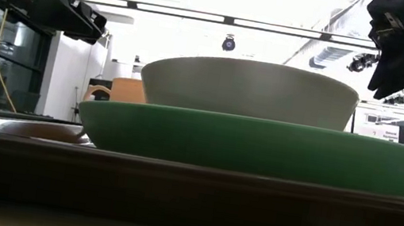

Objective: Set up tray
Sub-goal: Return to Home Position

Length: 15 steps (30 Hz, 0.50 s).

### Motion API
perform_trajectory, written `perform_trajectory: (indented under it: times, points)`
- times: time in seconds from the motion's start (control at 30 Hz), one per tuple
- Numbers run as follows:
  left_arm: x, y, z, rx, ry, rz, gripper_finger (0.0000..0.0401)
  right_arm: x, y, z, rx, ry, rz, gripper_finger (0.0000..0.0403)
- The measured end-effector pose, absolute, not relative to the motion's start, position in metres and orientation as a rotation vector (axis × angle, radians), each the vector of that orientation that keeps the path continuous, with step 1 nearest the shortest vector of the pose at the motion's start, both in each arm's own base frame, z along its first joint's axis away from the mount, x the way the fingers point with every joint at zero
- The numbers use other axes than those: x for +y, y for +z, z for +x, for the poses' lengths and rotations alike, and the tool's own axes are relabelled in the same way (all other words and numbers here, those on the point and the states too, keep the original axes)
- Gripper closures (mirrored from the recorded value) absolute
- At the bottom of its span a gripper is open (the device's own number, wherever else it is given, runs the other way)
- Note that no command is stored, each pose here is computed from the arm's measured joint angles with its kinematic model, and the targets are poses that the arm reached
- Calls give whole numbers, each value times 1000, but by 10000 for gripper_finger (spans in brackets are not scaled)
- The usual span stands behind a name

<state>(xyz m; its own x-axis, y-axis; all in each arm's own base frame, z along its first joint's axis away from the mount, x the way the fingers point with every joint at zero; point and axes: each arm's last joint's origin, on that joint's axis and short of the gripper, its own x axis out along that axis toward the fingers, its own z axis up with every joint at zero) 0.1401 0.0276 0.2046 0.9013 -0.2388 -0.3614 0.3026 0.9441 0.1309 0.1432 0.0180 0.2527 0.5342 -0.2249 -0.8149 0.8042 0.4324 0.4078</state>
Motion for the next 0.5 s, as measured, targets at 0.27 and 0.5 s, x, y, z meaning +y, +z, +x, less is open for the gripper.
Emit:
perform_trajectory:
  times: [0.27, 0.5]
  points:
    - [27, 205, 140, 334, -319, 217, 288, 17, 252, 139, 781, -742, 887, 336]
    - [25, 211, 141, 252, -396, 222, 288, 12, 257, 125, 678, -829, 900, 336]
